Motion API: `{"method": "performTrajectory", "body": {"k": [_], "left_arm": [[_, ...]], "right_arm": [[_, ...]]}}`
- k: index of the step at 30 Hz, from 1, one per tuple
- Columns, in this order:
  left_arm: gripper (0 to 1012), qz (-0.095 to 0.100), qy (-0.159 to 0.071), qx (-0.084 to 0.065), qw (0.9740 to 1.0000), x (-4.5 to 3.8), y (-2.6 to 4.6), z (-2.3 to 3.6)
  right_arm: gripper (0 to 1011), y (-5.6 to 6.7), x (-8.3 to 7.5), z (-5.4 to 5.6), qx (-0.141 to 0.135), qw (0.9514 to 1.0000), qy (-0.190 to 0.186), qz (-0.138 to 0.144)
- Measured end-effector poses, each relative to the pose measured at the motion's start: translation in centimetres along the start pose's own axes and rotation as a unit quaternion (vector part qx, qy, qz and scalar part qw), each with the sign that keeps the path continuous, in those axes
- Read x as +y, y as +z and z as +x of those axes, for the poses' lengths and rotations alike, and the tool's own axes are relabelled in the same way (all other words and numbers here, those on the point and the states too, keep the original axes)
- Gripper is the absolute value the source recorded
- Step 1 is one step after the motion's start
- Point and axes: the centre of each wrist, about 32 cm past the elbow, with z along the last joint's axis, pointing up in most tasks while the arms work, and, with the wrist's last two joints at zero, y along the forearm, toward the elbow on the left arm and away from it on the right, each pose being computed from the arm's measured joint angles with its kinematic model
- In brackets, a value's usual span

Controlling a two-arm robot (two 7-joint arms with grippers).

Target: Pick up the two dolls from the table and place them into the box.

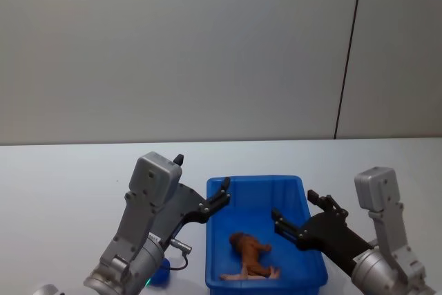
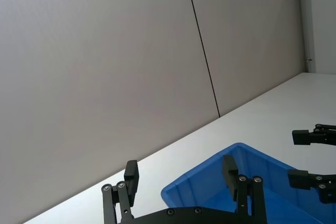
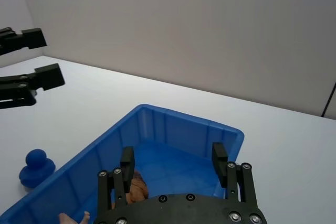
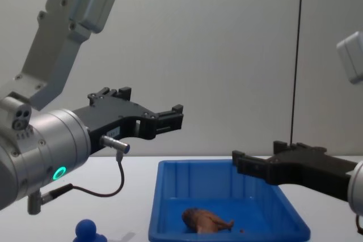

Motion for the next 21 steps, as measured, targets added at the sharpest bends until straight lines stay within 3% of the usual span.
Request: {"method": "performTrajectory", "body": {"k": [5, 21], "left_arm": [[1001, 0.000, 0.000, 0.000, 1.0000, 0.00, 0.00, 0.00], [1001, 0.000, 0.000, 0.000, 1.0000, 0.00, 0.00, 0.00]], "right_arm": [[999, -0.1, -0.1, 0.0, 0.000, 0.9998, -0.020, -0.002], [1001, -0.3, -2.5, 0.5, -0.002, 0.9934, -0.114, 0.002]]}}
